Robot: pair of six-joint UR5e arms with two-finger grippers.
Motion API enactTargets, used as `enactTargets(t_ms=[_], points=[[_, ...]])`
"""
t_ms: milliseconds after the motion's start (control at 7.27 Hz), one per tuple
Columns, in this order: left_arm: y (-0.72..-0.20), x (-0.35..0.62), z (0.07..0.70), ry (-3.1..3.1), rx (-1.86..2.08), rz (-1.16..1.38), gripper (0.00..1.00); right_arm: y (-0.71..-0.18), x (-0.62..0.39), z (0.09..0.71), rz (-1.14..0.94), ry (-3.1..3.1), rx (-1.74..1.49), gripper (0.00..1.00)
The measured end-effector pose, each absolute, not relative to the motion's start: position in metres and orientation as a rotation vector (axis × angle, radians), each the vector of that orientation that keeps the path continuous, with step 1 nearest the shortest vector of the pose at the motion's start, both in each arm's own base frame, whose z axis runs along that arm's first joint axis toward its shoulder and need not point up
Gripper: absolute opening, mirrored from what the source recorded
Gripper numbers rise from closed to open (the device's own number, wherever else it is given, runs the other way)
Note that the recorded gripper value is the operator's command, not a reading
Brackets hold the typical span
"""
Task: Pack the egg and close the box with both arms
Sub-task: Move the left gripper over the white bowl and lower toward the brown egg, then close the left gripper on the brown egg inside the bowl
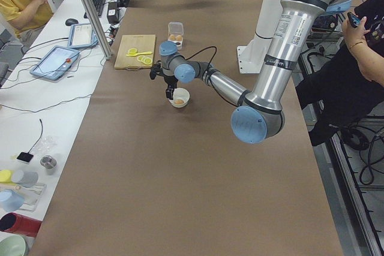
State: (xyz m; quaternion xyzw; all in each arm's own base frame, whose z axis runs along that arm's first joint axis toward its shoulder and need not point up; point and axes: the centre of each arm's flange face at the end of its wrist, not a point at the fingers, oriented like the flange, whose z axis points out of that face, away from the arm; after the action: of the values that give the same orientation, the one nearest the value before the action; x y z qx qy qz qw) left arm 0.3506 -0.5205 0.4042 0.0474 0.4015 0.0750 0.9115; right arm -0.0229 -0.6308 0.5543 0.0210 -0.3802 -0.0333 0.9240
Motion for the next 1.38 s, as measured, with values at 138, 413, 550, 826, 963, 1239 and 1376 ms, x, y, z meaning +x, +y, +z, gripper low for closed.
enactTargets(t_ms=[138,413,550,826,963,1239,1376], points=[[-0.518,0.356,0.408,0.830,0.096,0.162,0.84,-0.631,-0.023,0.555,-0.068,-0.779,0.043,1.00],[-0.514,0.362,0.412,0.829,0.091,0.174,0.82,-0.631,-0.023,0.555,-0.068,-0.776,0.045,1.00],[-0.511,0.366,0.413,0.829,0.089,0.183,0.82,-0.631,-0.022,0.555,-0.068,-0.774,0.045,1.00],[-0.507,0.372,0.415,0.828,0.081,0.193,0.81,-0.631,-0.022,0.555,-0.068,-0.772,0.045,1.00],[-0.505,0.372,0.418,0.825,0.077,0.195,0.82,-0.631,-0.022,0.556,-0.068,-0.772,0.044,1.00],[-0.503,0.372,0.422,0.821,0.071,0.195,0.81,-0.631,-0.022,0.555,-0.068,-0.772,0.045,1.00],[-0.503,0.373,0.424,0.819,0.068,0.196,0.81,-0.631,-0.022,0.555,-0.068,-0.772,0.046,1.00]])
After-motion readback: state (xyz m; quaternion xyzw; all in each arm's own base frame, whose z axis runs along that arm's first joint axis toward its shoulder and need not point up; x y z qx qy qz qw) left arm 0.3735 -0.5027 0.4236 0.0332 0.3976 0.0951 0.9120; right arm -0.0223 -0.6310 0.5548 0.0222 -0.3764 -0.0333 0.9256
